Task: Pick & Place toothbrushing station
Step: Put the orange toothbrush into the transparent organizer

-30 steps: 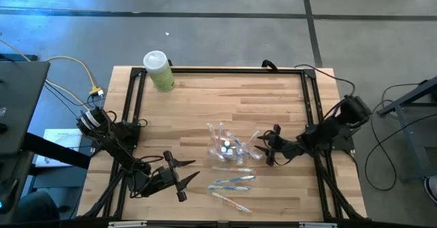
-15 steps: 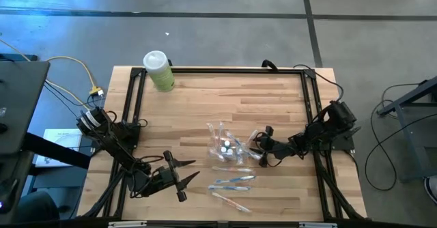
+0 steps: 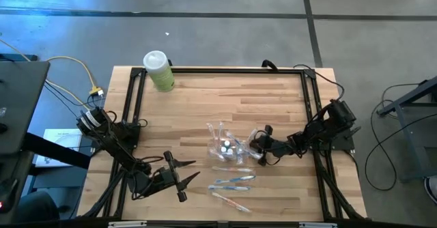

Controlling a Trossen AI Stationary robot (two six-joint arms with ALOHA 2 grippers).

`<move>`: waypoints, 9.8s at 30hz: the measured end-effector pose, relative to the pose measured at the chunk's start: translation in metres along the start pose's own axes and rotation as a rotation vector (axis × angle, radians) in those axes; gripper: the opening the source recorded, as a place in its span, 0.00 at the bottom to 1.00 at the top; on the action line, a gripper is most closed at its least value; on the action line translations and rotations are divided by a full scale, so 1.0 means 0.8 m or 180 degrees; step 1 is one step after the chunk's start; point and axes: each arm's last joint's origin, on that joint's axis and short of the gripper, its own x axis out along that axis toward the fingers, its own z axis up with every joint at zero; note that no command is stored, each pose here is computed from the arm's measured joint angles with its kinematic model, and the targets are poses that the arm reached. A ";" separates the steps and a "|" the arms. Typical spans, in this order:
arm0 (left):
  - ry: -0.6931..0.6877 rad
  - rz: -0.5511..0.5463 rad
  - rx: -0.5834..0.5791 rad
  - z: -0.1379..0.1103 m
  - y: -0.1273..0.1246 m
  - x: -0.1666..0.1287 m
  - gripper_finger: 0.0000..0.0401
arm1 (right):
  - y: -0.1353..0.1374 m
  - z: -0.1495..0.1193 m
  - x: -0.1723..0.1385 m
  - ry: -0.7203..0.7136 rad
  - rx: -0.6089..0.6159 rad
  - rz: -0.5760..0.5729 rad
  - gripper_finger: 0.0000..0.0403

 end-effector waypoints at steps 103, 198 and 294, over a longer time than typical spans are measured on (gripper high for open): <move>0.0016 0.0097 0.0019 0.000 0.002 0.003 0.47 | 0.089 0.142 -0.095 -0.0867 -0.0658 -0.0612 0.01; 0.0039 0.0086 0.0009 -0.003 0.001 0.001 0.47 | 0.114 0.027 -0.024 0.0899 -0.0649 0.0776 0.06; -0.0939 -0.1273 -0.0353 0.017 0.059 0.130 0.02 | 0.110 0.159 -0.086 -0.1233 -0.0622 0.0701 0.21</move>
